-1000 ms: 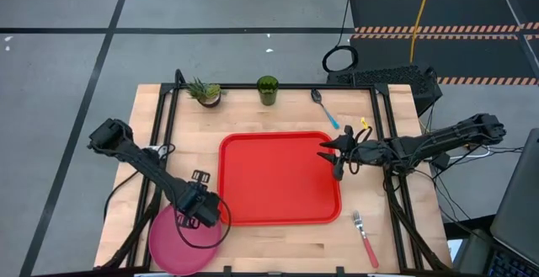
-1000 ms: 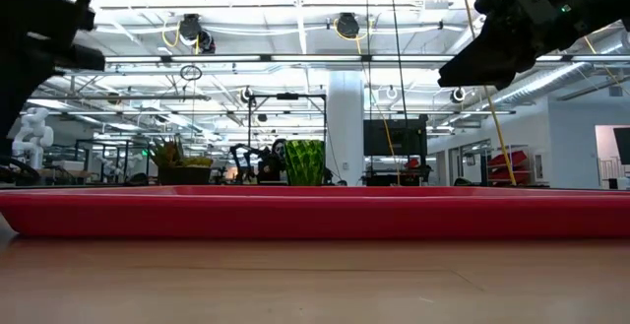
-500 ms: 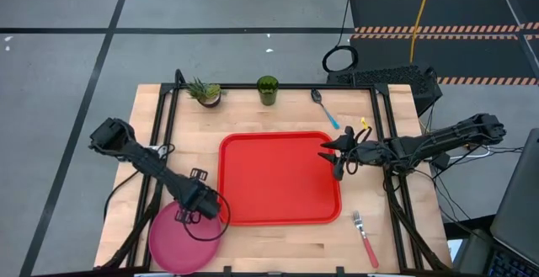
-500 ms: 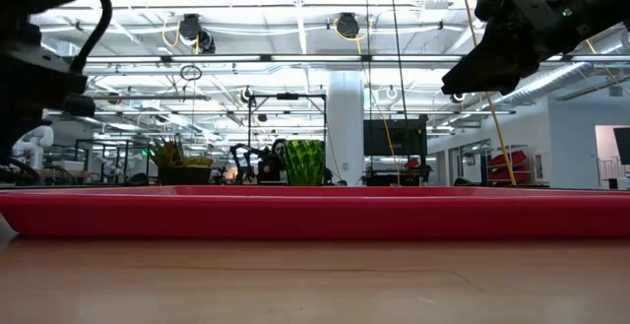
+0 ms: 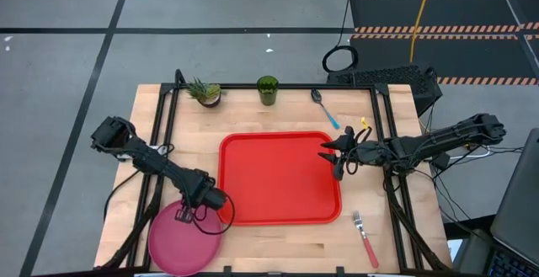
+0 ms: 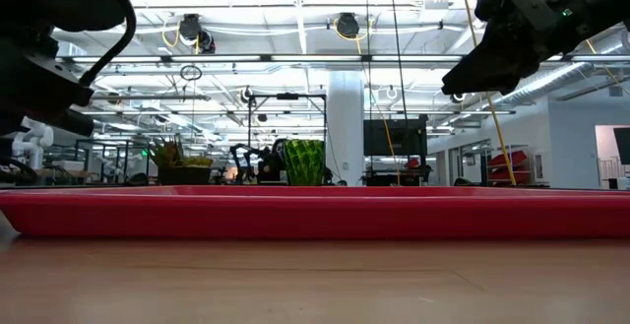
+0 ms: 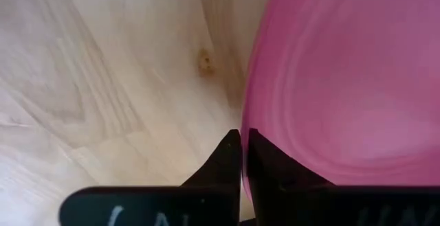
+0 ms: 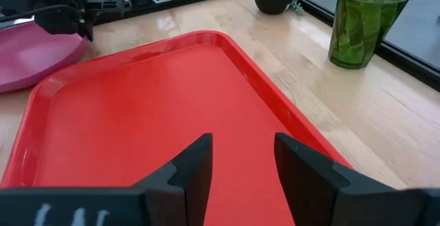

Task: Pick and place plate/cup/fork/spoon on tray
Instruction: Put the pink plate on the red serving tray

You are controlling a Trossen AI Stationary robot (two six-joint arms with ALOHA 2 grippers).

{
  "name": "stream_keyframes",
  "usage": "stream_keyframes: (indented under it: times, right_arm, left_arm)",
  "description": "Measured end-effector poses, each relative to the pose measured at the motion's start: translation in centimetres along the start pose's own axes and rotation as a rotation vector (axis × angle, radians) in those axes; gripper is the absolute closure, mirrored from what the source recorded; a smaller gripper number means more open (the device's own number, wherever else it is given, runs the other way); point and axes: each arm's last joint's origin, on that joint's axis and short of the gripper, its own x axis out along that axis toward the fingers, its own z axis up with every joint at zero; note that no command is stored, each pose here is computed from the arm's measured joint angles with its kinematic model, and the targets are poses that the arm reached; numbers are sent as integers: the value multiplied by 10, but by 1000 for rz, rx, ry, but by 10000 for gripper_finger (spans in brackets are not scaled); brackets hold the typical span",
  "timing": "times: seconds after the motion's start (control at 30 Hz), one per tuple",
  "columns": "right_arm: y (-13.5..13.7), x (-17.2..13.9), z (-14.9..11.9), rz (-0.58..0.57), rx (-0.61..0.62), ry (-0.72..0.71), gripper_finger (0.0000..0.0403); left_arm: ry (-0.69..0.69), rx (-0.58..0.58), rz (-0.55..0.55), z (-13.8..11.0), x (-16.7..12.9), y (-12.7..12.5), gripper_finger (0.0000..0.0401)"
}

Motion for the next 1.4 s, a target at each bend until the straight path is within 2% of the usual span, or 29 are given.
stream_keyframes:
  times: [0.3,0.7,0.9,1.07,1.17,1.4]
  right_arm:
    - [0,0,0,-1,0,-1,255]
    - [0,0,0,-5,0,-2,255]
    - [0,0,0,-5,0,-2,255]
    - [0,0,0,-5,-3,-2,255]
    - [0,0,0,-5,-3,-2,255]
    - [0,0,0,-4,-4,-1,255]
  left_arm:
    - [-37,-8,-41,-13,-19,4,394]
    - [-106,-91,-89,-35,-44,14,396]
    - [-71,-118,-134,-38,-47,26,396]
    - [-113,-153,-148,-35,-59,38,396]
    - [-170,-230,-157,-31,-73,48,396]
    - [-240,-619,-191,-31,-92,80,396]
